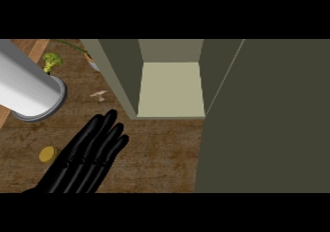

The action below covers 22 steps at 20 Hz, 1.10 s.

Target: Pick up the wine, place it into the cabinet and close the cabinet

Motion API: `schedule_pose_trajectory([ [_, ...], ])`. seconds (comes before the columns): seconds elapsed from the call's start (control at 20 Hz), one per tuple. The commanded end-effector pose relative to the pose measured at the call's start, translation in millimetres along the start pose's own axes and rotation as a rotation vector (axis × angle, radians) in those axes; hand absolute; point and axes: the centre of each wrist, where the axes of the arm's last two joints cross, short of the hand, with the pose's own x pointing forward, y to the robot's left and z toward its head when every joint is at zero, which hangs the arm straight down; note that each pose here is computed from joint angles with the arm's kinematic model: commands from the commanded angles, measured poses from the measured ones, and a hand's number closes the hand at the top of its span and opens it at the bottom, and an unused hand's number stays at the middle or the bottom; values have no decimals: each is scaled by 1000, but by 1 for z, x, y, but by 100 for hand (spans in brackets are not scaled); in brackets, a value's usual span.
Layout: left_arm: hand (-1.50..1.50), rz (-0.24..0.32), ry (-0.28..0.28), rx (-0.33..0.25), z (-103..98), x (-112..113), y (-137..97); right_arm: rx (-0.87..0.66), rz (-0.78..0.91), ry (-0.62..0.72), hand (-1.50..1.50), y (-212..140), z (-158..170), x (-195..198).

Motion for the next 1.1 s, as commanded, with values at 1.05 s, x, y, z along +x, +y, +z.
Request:
schedule_pose_trajectory([
  [1.05,-150,-135,-60,240,22,29,76,11,16,-81,-150,6,28,56],
])
